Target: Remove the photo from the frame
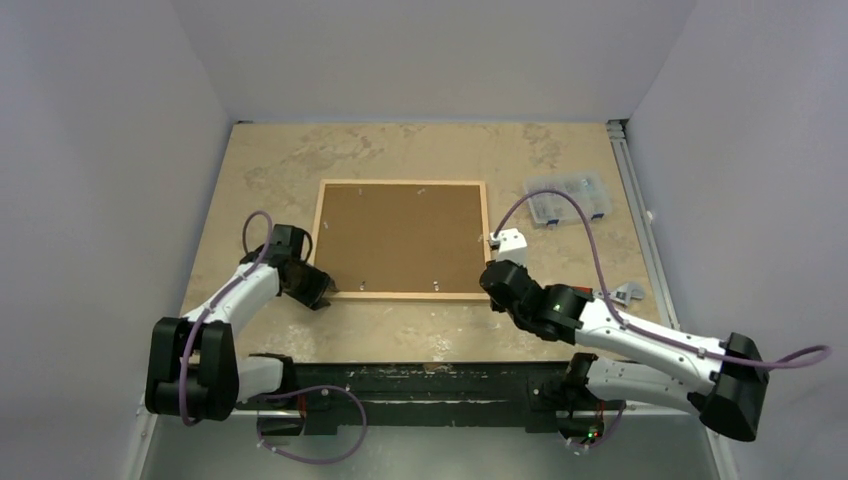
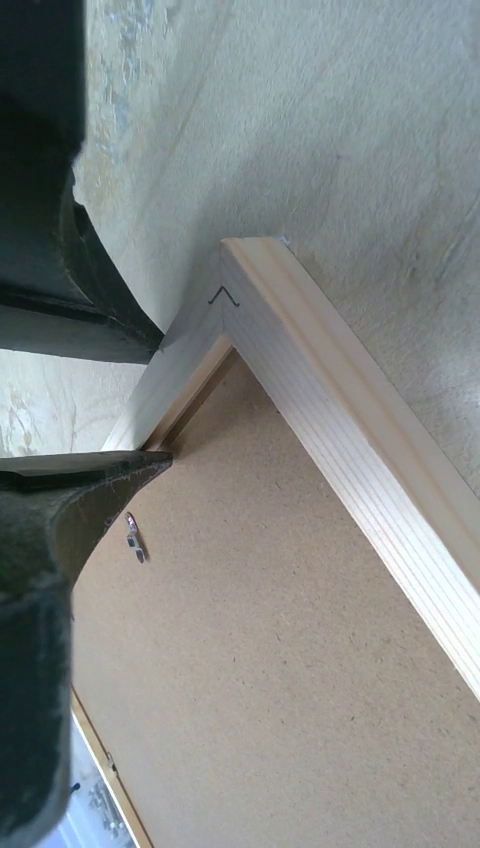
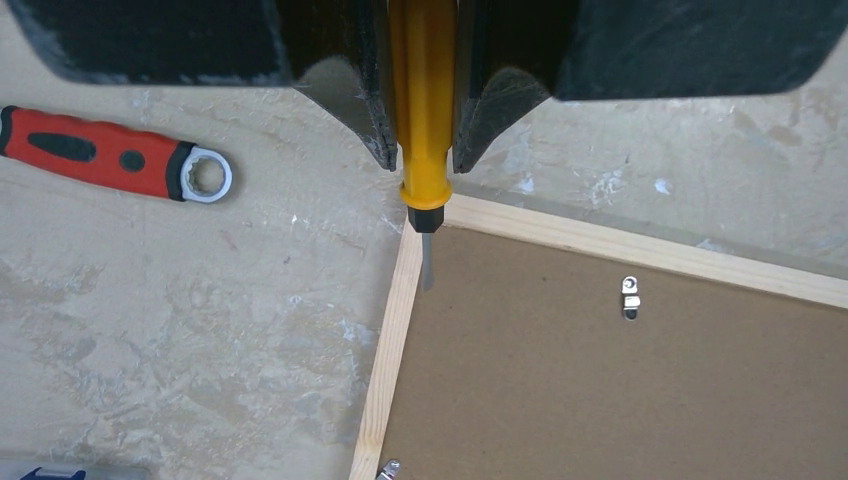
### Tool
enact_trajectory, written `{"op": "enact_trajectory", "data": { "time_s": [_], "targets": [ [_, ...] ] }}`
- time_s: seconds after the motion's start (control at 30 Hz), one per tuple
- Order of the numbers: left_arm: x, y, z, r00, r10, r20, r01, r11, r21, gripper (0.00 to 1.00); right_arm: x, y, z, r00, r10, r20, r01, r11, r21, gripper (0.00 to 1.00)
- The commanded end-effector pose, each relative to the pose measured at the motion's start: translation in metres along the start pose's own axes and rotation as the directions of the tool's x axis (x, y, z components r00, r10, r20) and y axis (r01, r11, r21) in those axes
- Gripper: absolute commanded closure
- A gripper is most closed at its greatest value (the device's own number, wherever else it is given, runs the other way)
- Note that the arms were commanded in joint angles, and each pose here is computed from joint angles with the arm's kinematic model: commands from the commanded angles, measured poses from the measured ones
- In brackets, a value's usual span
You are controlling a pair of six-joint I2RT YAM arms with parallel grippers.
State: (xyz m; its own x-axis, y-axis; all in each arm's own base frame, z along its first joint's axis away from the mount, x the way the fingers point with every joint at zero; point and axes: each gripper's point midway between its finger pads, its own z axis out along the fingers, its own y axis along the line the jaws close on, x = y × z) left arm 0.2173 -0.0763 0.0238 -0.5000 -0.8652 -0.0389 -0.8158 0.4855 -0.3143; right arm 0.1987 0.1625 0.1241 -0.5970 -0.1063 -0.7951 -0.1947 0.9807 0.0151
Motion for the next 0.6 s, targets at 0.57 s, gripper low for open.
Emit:
{"op": "enact_trajectory", "data": {
  "time_s": [0.57],
  "targets": [
    [-0.01, 0.027, -0.018, 0.974, 0.216, 0.069, -0.212, 0.975, -0.064, 1.0, -0.053, 0.017, 0.073, 1.0, -0.02, -0.013, 0.021, 0.998, 0.067, 1.0]
  ]
}}
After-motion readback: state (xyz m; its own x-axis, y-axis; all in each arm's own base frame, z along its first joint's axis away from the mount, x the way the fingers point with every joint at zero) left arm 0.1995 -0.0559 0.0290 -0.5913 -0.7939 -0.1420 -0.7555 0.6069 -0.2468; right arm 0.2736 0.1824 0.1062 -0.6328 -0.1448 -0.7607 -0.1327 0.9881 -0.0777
